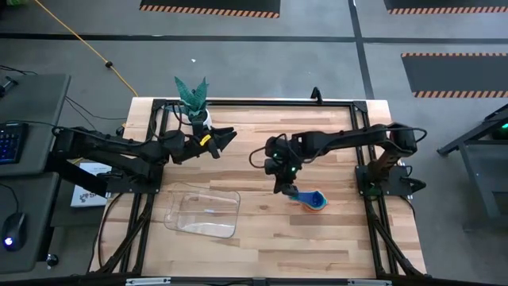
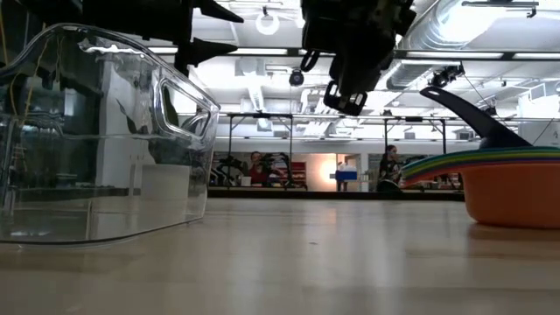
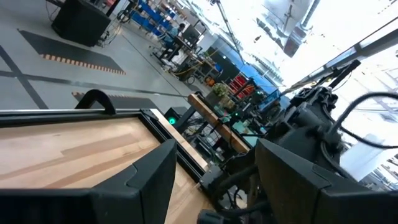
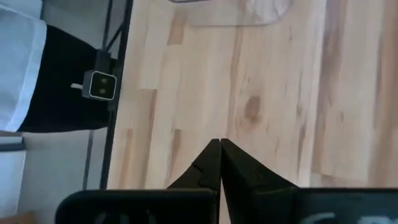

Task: Nest measuring cups in basket
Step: Stack the dark blue measuring cup on top of the light blue measuring cup

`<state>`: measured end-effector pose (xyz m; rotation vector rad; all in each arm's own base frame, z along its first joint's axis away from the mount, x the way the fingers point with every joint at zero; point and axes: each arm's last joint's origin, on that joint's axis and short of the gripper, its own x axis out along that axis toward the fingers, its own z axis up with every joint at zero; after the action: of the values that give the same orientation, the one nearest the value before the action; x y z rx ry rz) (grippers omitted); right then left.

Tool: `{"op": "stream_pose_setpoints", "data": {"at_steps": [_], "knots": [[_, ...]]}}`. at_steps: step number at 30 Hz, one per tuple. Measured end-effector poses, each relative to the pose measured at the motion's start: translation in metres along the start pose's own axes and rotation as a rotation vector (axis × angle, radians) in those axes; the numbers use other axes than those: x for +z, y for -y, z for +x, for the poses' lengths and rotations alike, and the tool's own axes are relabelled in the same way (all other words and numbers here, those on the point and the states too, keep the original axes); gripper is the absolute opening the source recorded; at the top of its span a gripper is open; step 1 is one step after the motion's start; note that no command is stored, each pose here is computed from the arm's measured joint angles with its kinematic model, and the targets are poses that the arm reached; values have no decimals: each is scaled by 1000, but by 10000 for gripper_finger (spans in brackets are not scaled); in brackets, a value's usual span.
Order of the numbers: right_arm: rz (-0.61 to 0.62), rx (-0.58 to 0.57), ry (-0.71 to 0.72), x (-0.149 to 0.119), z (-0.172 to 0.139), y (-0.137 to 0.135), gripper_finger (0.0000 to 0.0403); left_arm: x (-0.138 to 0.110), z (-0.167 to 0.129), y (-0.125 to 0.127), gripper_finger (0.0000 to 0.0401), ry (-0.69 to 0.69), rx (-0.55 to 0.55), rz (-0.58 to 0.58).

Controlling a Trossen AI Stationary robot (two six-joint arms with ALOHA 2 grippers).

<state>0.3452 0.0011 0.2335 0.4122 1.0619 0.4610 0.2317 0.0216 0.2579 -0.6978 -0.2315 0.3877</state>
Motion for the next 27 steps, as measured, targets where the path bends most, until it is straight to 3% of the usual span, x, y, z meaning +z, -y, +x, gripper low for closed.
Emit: {"op": "stream_pose_setpoints", "data": {"at_steps": [10,14,20,27], "knots": [[59,-69,-31,-22,-68,-22,0,0,0,0,211,-3,3,1],[128,-85,-34,-46,-74,-34,10,0,0,0,211,-4,3,2],[269,-96,42,-78,-66,-53,90,-1,0,-1,211,-7,6,3],[382,-88,238,-99,-75,-105,178,-1,0,-1,211,-8,6,4]]}}
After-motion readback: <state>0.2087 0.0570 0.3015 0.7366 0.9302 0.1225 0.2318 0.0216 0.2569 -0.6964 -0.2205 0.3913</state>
